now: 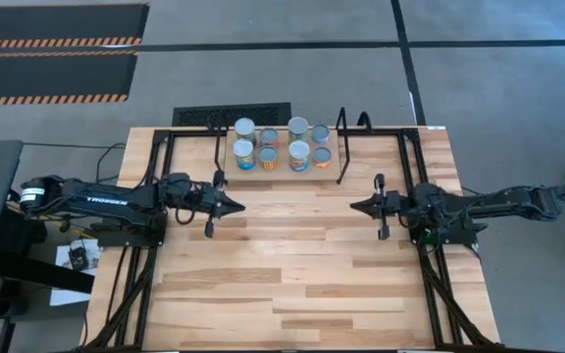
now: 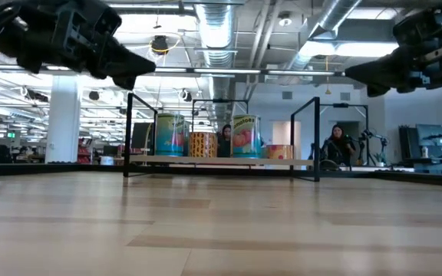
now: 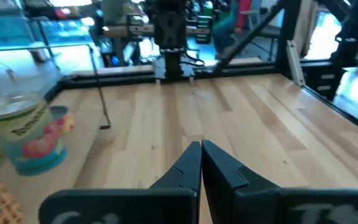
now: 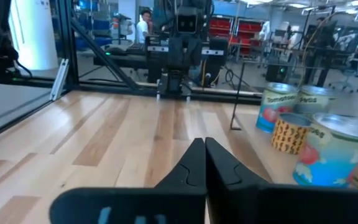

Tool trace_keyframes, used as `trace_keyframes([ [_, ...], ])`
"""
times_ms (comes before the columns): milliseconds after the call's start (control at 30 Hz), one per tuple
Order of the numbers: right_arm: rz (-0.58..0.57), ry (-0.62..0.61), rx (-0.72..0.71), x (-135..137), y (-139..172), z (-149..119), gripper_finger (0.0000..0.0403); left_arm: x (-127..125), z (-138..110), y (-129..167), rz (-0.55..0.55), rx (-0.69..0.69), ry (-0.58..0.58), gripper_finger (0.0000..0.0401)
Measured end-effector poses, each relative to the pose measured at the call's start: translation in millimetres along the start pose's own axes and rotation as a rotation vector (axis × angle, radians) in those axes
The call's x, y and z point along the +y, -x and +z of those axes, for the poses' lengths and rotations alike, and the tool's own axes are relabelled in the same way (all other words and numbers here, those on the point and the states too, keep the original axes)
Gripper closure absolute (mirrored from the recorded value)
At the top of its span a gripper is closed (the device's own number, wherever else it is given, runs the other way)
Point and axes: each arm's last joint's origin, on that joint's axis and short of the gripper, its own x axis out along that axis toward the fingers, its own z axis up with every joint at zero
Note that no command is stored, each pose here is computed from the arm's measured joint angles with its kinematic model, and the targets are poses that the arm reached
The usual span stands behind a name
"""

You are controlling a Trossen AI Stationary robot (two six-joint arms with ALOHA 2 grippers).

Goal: Pick and place cans onto a shelf
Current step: Return to Home Position

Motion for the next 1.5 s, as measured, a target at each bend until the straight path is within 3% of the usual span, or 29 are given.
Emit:
trace_keyframes([
  [167, -0.022, 0.024, -0.027, -2, 8, 3, 0.0397, -3, -19, 14, 0.041, -0.118, 0.011, 0.0399],
  [400, -0.055, 0.034, -0.058, -5, 19, 6, 0.0398, -6, -37, 39, 0.075, -0.178, 0.073, 0.0399],
  [567, -0.074, 0.038, -0.099, -6, 28, 7, 0.0398, -8, -37, 49, 0.091, -0.161, 0.068, 0.0399],
  [833, -0.081, 0.04, -0.049, -7, 28, 3, 0.0398, -13, -39, 68, 0.107, -0.142, 0.064, 0.0399],
  [1133, -0.087, 0.056, -0.07, -7, 28, 5, 0.0398, -18, -36, 87, 0.151, -0.221, 0.033, 0.0399],
  [1500, -0.227, 0.037, 0.0, -16, 29, -2, 0.0383, -16, -39, 84, 0.169, -0.188, 0.057, 0.0399],
])
